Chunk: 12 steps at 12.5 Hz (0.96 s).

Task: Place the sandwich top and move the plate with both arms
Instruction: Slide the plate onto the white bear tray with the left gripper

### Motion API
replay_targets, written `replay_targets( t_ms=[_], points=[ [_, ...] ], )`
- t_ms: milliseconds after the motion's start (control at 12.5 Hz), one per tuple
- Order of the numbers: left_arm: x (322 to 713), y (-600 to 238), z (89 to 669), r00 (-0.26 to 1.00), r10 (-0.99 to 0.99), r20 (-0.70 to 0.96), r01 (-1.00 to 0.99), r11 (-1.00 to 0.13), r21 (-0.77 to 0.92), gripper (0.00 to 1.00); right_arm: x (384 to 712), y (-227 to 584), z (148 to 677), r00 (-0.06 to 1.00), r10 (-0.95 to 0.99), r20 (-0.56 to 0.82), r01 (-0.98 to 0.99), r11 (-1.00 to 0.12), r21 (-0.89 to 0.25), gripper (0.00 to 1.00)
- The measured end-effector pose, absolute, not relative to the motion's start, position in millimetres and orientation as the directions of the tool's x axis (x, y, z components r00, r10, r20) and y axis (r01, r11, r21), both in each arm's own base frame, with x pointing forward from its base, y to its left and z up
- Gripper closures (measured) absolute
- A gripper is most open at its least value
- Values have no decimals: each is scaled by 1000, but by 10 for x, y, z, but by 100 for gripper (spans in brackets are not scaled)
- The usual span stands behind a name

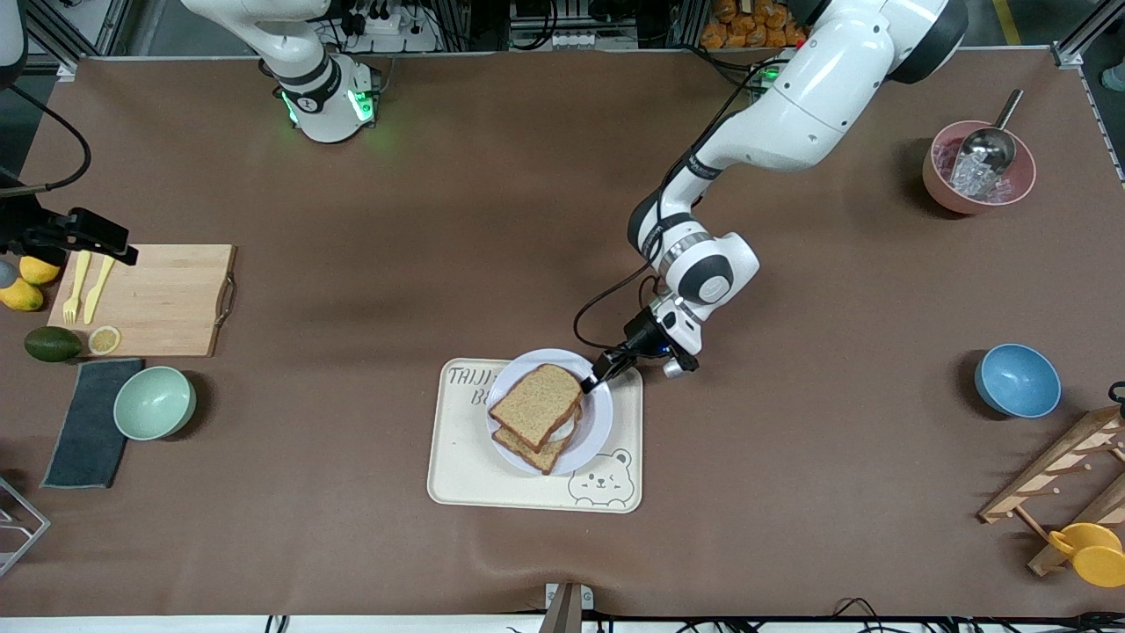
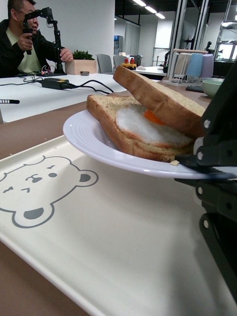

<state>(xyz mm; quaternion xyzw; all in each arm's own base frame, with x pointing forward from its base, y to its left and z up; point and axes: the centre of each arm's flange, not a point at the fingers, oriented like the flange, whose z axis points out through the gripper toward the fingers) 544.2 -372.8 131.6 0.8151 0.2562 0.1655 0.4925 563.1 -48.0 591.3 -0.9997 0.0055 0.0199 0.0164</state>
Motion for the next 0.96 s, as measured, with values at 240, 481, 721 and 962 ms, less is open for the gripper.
replay_targets(
  t_ms=[240, 481, 721, 962],
  points=[
    [5470, -3747, 1290, 816, 578, 28, 248, -392, 886, 91, 5636, -476, 5900, 999, -10, -43, -11, -999, -33, 0],
    [5511, -3744, 1323, 815, 578, 38, 238, -394, 888, 73, 5640, -466, 5889, 999, -8, -44, -9, -999, -33, 0],
    [5558, -3633, 1353, 828, 551, 104, 218, -487, 846, 35, 5643, -463, 5875, 999, -7, -47, -9, -999, -33, 0],
    [5628, -3452, 1459, 826, 534, 178, 210, -586, 783, 2, 5644, -463, 5868, 999, -7, -49, -9, -999, -33, 0]
  ],
)
